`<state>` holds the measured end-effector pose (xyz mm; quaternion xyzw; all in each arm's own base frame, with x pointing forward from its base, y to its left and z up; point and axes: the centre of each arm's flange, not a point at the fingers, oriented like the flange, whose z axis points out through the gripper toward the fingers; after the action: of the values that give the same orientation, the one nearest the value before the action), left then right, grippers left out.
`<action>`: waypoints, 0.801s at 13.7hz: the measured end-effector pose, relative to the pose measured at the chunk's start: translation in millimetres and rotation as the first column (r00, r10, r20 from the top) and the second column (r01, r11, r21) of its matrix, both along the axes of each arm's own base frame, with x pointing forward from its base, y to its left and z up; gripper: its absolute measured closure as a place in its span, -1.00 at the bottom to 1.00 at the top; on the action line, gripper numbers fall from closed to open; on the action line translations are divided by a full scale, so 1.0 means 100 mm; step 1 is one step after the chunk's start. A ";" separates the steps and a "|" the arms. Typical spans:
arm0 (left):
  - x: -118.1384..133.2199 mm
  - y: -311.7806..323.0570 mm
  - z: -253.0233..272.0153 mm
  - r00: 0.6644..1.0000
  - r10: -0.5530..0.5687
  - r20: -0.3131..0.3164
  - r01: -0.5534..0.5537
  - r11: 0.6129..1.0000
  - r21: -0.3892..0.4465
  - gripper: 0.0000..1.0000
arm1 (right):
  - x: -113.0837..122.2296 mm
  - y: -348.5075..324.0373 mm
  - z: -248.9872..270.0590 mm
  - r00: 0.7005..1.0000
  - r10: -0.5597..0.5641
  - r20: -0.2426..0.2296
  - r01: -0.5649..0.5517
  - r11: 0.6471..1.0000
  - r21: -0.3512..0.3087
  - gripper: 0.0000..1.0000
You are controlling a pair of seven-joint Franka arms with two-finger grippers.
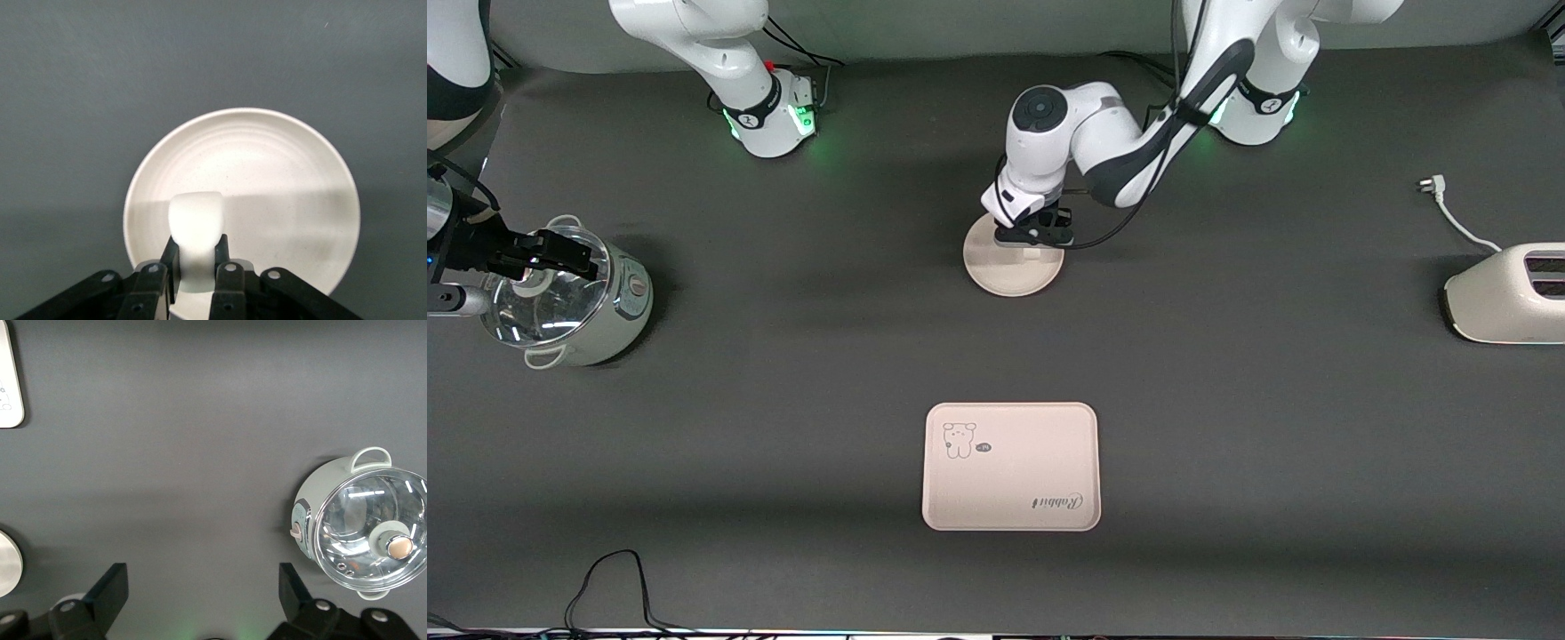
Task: Place bun in plate and plate on tray
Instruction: 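Lower the bun onto the plate and open the left gripper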
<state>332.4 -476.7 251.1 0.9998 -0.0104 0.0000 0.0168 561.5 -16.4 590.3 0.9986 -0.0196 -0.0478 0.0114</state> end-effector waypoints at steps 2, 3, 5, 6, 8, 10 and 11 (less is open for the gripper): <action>-0.04 -0.04 -0.18 1.000 0.010 -0.007 -0.010 1.000 -0.019 0.50 | 0.00 0.00 0.00 1.000 0.000 0.000 0.000 1.000 0.000 -1.00; -0.03 -0.06 -0.23 1.000 0.014 -0.012 -0.015 0.999 -0.032 0.47 | 0.00 0.00 0.00 1.000 0.000 0.000 0.000 1.000 0.000 -1.00; -0.02 -0.06 -0.26 1.000 0.020 -0.014 -0.021 0.999 -0.040 0.40 | 0.00 0.00 0.00 1.000 0.000 0.000 0.000 1.000 0.000 -1.00; -0.01 -0.06 -0.26 1.000 0.020 -0.013 -0.021 0.999 -0.041 0.40 | 0.00 0.00 0.00 1.000 0.000 0.000 0.000 1.000 0.000 -1.00; -0.01 -0.06 -0.26 1.000 0.021 -0.011 -0.021 0.999 -0.040 0.14 | 0.00 0.00 0.00 1.000 0.000 -0.001 0.000 1.000 0.000 -1.00; -0.01 -0.06 -0.26 1.000 0.018 -0.008 -0.018 0.999 -0.039 0.06 | 0.00 0.00 0.00 1.000 0.000 -0.001 0.000 1.000 0.000 -1.00; -0.01 -0.06 -0.26 1.000 0.017 -0.007 -0.017 0.999 -0.039 0.06 | 0.00 0.00 -0.01 1.000 0.000 -0.001 0.000 1.000 0.000 -1.00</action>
<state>331.5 -482.2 224.8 0.9993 -0.0018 -0.0028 0.0363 561.5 -16.3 589.8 0.9986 -0.0196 -0.0483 0.0114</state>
